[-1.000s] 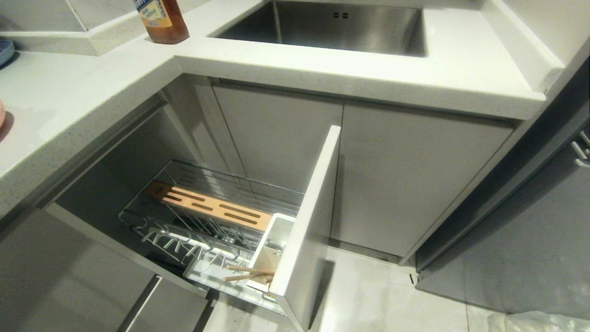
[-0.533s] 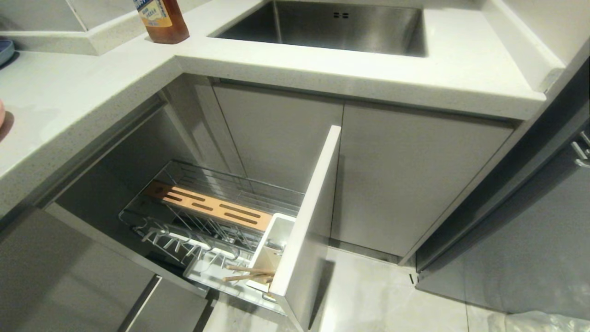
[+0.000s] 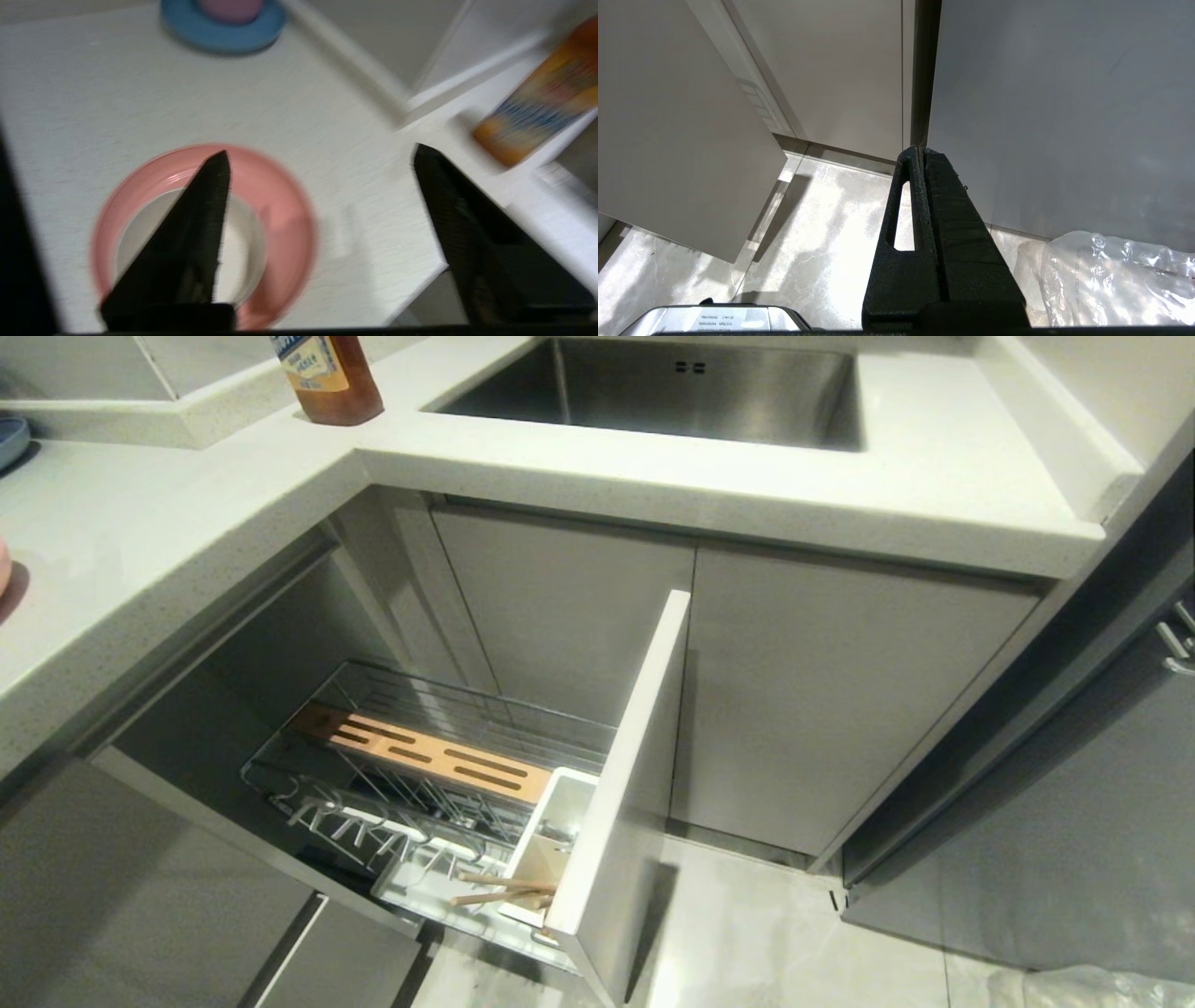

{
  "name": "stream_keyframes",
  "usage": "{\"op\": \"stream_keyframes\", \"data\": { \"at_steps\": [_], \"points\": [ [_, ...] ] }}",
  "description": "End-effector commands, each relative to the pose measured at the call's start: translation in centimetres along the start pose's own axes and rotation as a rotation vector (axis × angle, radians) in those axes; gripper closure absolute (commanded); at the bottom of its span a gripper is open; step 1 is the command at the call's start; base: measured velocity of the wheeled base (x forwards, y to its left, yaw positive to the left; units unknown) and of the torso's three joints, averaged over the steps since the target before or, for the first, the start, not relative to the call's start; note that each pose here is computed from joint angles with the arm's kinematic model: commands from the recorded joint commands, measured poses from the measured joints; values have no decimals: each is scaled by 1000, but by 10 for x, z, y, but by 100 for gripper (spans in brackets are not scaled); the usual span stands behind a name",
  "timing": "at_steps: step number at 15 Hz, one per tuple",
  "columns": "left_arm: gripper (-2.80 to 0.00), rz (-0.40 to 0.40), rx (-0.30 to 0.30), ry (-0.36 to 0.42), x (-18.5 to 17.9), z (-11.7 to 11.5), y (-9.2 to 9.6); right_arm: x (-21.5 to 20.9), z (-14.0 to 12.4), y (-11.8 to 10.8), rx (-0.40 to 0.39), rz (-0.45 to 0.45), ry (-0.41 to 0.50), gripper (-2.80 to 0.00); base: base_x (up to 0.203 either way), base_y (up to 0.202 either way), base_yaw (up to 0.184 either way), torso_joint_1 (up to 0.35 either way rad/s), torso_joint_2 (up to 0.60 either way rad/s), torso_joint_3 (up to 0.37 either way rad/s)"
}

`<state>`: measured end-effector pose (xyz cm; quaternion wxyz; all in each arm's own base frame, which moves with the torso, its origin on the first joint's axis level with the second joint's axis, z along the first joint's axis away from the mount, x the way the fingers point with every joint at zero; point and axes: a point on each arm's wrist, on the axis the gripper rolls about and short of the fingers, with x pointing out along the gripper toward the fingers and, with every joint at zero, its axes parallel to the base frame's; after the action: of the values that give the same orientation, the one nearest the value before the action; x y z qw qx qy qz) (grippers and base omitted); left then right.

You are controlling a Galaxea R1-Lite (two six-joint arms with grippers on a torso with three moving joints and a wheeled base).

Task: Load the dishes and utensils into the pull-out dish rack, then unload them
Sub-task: Take the bowl out of the cupboard, then take the chopsticks out of the cupboard

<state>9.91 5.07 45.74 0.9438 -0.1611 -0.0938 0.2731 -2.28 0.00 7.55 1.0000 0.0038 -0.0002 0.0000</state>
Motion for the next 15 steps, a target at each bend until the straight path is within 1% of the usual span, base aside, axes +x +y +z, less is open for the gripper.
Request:
{"op": "stream_keyframes", "data": {
  "at_steps": [1,2,3,5,7,8,10,11,13,14,15],
  "points": [
    [0,-93,-130,-116,-41,13,-2,0,0,0,0,0,0,0,0,0,0,0,0,0],
    [0,-153,-219,-144,-53,14,-2,0,0,0,0,0,0,0,0,0,0,0,0,0],
    [0,-196,-257,-139,-60,10,-2,0,0,0,0,0,0,0,0,0,0,0,0,0],
    [0,-313,-297,-66,-67,1,-3,0,0,0,0,0,0,0,0,0,0,0,0,0],
    [0,-448,-307,36,-69,-9,-7,0,0,0,0,0,0,0,0,0,0,0,0,0],
    [0,-534,-298,108,-68,-17,-11,0,0,0,0,0,0,0,0,0,0,0,0,0],
    [0,-672,-279,245,-66,-32,-19,0,0,0,0,0,0,0,0,0,0,0,0,0],
    [0,-717,-260,333,-62,-43,-26,0,0,0,0,0,0,0,0,0,0,0,0,0],
    [0,-775,-200,517,-56,-68,-41,0,0,0,0,0,0,0,0,0,0,0,0,0],
    [0,-798,-158,620,-53,-83,-52,0,0,0,0,0,0,0,0,0,0,0,0,0],
    [0,-809,-100,738,-50,-102,-64,0,0,0,0,0,0,0,0,0,0,0,0,0]
  ]
}}
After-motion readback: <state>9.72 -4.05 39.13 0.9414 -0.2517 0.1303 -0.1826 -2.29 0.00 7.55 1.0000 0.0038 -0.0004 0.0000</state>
